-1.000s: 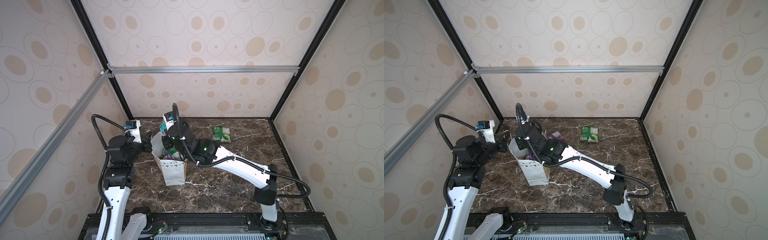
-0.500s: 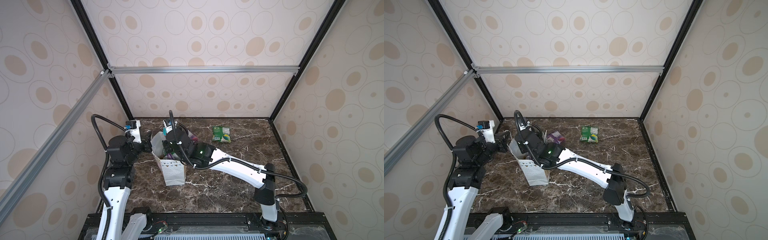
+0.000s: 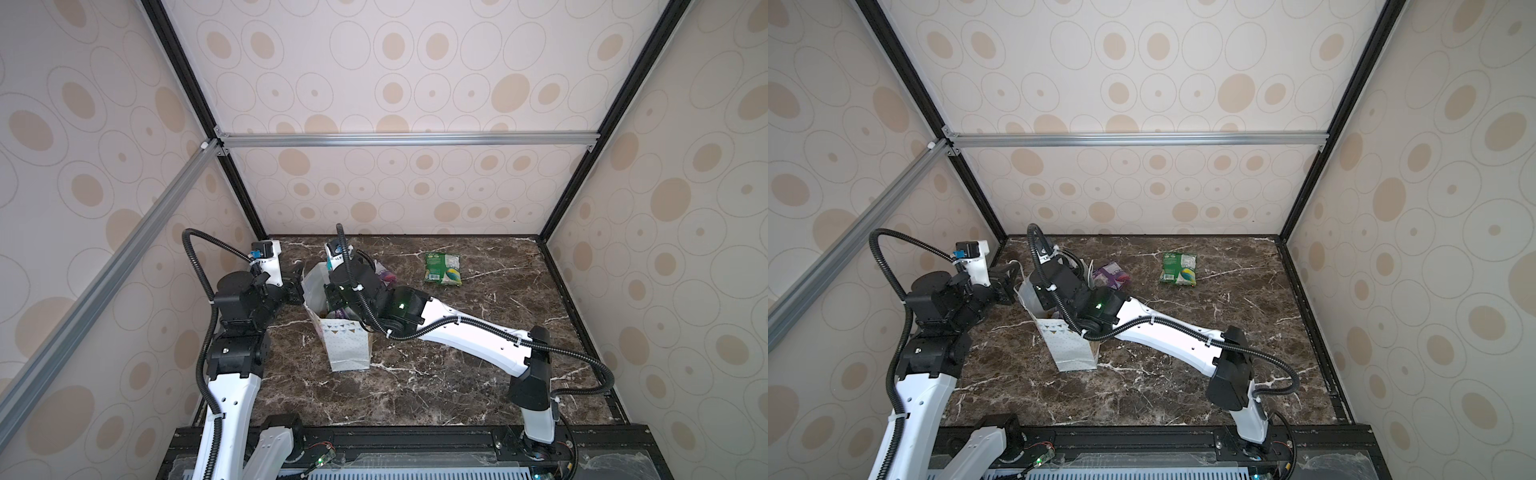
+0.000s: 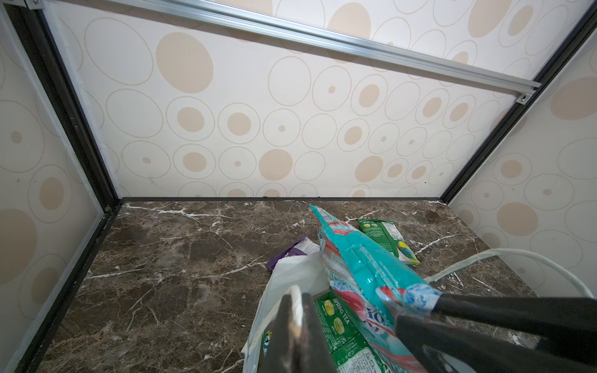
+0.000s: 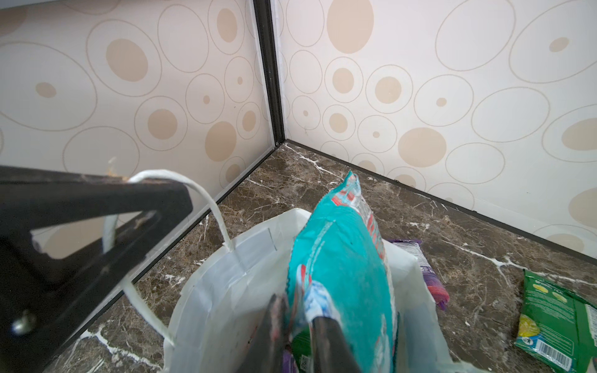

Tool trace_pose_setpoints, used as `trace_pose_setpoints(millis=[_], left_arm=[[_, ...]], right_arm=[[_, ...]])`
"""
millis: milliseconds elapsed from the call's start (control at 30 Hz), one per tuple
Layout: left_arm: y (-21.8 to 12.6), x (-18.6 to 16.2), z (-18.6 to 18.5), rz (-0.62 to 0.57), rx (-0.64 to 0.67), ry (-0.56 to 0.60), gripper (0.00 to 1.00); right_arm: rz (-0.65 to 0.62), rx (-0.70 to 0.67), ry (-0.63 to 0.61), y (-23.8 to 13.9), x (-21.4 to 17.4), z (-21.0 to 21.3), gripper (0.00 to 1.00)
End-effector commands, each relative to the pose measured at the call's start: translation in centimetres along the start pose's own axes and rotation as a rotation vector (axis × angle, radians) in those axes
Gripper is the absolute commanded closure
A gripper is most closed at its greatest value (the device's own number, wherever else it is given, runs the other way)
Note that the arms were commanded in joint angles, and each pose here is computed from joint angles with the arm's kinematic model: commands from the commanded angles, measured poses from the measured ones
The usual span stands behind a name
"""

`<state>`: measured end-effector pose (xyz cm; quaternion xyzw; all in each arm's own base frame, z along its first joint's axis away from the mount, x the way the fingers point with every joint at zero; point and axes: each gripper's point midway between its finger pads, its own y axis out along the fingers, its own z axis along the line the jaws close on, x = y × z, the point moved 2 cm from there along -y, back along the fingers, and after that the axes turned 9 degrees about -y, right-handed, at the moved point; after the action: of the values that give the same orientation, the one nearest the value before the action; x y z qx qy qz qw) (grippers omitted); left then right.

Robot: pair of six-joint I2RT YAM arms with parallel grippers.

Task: Place the snacks into the paper bag
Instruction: 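Open the right gripper to release the teal packet into the bag, then raise the right gripper and move it toward the small purple packet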

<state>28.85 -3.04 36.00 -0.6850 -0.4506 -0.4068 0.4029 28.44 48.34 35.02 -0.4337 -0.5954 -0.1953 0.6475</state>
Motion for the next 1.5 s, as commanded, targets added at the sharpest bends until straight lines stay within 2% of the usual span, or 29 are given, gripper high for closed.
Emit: trace_pose_setpoints(millis=[0, 433, 533, 767, 1000, 1233, 1467], left_arm=[[-0.6, 1.1, -0.4, -0.042, -0.009, 0.029, 1.00], [-0.7, 1.2, -0.2, -0.044, 0.002, 0.030, 1.00], [-0.6, 1.2, -0.2, -0.043, 0.004, 0.030, 1.00], [-0.7, 1.2, -0.1, -0.046, 0.012, 0.032, 1.00], [-0.7, 1.2, 0.1, -0.049, 0.026, 0.030, 1.00], [-0.6, 1.1, 0.4, -0.053, 0.035, 0.028, 1.00], [-0.1, 0.6, 1.1, -0.037, 0.066, 0.028, 1.00]], right_arm=[[-0.041, 0.020, 0.021, -2.0, 1.9, -0.3, 0.81], [-0.061, 0.116, 0.008, -5.7, 3.9, 0.1, 0.71], [-0.073, 0.137, 0.003, -6.6, 4.4, 0.4, 0.71], [-0.090, 0.123, -0.017, -8.1, 5.1, -0.5, 0.64], [-0.124, 0.089, -0.018, -9.9, 4.8, -2.3, 0.62], [-0.105, 0.029, 0.043, -11.8, 3.1, -7.0, 0.61], [-0.027, -0.042, 0.110, -12.9, -1.5, -11.4, 0.60]])
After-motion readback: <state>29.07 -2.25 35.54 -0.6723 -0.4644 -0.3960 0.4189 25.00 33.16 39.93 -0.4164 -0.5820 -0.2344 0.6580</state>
